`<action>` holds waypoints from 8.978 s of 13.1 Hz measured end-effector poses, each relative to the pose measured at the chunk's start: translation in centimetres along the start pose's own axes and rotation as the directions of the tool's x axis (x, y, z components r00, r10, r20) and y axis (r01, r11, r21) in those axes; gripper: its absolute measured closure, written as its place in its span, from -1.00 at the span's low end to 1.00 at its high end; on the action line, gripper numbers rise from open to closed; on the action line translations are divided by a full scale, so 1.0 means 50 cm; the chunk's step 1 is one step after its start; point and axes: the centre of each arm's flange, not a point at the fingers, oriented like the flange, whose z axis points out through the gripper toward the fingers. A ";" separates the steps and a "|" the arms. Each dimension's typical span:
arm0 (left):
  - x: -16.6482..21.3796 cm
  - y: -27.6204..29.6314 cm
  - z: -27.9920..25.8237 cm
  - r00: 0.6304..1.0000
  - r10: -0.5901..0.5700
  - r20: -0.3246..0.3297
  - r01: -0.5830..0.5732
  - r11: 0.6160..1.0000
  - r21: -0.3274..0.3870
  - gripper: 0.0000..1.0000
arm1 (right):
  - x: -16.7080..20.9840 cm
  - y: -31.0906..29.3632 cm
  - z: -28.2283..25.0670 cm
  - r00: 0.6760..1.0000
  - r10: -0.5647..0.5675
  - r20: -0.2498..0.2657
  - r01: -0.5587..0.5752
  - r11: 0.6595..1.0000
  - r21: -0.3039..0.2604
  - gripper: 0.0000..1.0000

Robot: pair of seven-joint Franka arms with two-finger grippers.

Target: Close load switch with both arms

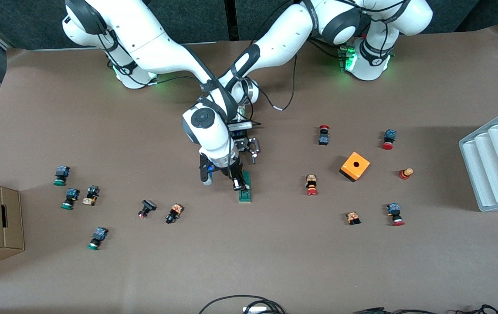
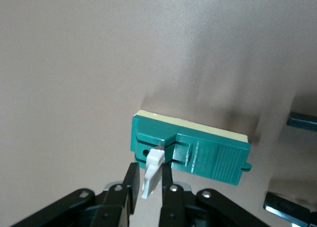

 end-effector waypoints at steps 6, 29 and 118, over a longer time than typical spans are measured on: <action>0.000 0.000 0.000 1.000 0.000 0.000 0.000 1.000 0.000 -1.00 | 0.000 -0.013 0.002 1.000 0.008 -0.001 -0.008 1.000 0.001 0.57; 0.000 0.000 0.000 1.000 0.000 -0.001 0.000 1.000 -0.001 -1.00 | 0.021 -0.054 0.044 1.000 0.027 -0.006 -0.026 0.999 0.023 0.27; 1.199 -1.171 0.269 0.324 0.293 0.900 -0.128 0.956 -0.265 -1.00 | 0.942 -0.169 -0.844 0.231 -0.946 0.226 0.951 0.171 -0.259 -1.00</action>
